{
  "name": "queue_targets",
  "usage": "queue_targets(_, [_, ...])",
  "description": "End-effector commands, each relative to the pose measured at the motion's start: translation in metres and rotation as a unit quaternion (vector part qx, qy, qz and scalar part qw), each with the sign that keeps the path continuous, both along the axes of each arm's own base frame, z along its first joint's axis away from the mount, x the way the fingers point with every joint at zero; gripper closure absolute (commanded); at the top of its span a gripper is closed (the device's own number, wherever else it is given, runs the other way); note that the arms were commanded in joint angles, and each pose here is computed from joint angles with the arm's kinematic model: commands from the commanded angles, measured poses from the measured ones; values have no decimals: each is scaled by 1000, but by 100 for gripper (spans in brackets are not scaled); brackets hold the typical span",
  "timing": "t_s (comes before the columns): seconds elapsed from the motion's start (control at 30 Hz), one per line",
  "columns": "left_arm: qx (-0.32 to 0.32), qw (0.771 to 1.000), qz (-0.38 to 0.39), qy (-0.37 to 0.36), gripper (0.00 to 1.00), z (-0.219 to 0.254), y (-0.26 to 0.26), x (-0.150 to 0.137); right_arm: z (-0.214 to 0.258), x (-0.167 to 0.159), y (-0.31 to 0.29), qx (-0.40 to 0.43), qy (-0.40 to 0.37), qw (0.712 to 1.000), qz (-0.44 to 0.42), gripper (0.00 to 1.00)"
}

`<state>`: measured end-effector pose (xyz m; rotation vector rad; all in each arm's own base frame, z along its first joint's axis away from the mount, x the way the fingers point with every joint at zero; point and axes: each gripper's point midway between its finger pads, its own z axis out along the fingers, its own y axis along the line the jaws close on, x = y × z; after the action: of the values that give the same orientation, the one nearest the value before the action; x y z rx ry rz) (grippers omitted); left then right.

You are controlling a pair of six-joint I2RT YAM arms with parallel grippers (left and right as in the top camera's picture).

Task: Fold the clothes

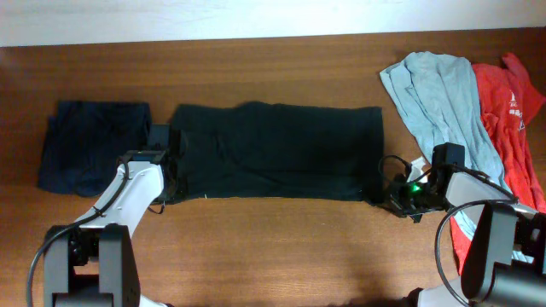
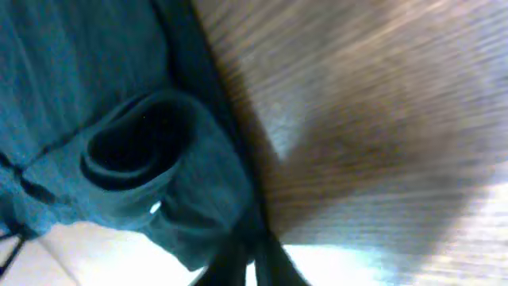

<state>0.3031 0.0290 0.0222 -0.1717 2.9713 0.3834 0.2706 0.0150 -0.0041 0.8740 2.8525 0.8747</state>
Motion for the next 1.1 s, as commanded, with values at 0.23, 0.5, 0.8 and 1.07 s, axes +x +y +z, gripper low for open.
queue_targets(0.23, [4,998,28,-51,99,34,14,9,0,3,-64,-81,36,995,-42,96])
queue_targets(0.5, [4,998,28,-53,100,40,14,6,-2,-10,-65,-89,66,993,-36,96])
queue_targets(0.8, [2,999,28,-43,55,39,13,1,-2,-11,-64,-88,69,993,-36,71])
queue_targets(1.07, [-109,990,-64,-62,51,36,-30,18,16,3,-41,-19,2,1000,10,65])
